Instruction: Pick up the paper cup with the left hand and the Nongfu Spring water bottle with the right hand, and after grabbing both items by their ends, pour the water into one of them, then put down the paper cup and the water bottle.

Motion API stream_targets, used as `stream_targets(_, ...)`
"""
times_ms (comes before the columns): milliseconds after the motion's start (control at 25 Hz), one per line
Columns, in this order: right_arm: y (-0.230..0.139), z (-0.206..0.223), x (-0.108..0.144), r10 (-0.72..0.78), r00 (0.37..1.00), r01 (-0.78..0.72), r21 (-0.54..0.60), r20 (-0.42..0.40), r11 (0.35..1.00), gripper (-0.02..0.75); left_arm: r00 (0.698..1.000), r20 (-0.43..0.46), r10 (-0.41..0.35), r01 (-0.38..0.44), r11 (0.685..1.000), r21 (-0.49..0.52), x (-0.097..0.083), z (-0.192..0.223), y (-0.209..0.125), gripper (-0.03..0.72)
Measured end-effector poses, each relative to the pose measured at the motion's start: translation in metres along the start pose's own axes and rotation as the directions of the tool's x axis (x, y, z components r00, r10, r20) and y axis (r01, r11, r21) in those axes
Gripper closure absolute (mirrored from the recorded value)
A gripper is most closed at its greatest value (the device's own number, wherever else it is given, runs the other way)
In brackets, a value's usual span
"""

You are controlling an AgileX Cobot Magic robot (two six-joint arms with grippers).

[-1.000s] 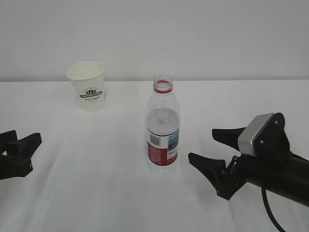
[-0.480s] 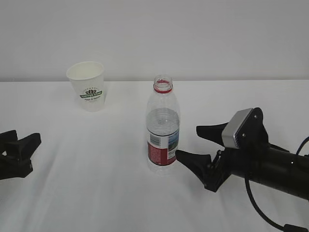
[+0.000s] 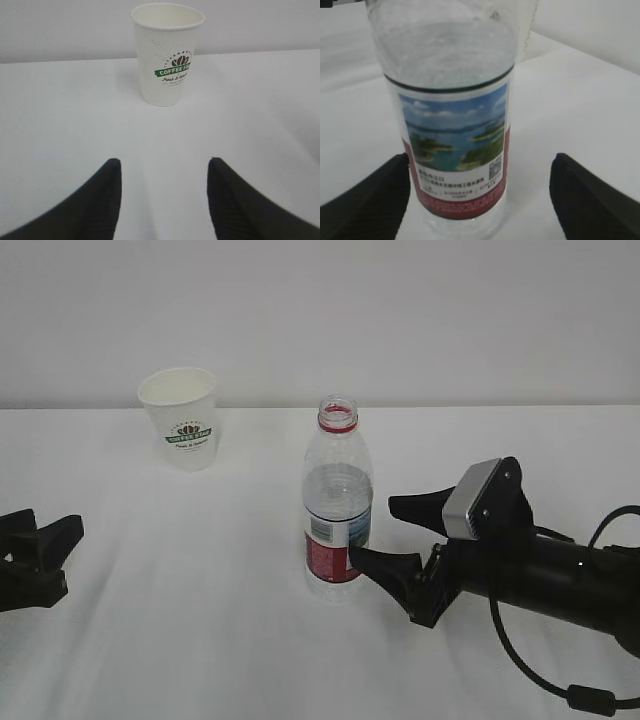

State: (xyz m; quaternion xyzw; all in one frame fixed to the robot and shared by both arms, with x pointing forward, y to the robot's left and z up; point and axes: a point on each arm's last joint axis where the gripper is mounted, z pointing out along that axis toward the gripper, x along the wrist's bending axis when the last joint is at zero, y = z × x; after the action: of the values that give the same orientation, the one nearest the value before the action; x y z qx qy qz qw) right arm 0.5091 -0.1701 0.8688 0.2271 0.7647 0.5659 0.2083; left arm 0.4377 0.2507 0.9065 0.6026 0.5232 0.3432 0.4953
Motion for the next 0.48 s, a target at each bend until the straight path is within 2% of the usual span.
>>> stream_targets(320,0.012,0.012,-0.003,-0.058,0.995,0.054,-0.049,-0.084,0.997,0.074,1.0,0.0,0.0,0.0,1.0,0.0,0.0,0.0,0.0,0.291)
stream_targets(480,0.012,0.014,-0.004,-0.062,0.992,0.06,-0.028,-0.106,0.998,0.074,1.0,0.0,0.0,0.0,1.0,0.0,0.0,0.0,0.0,0.291)
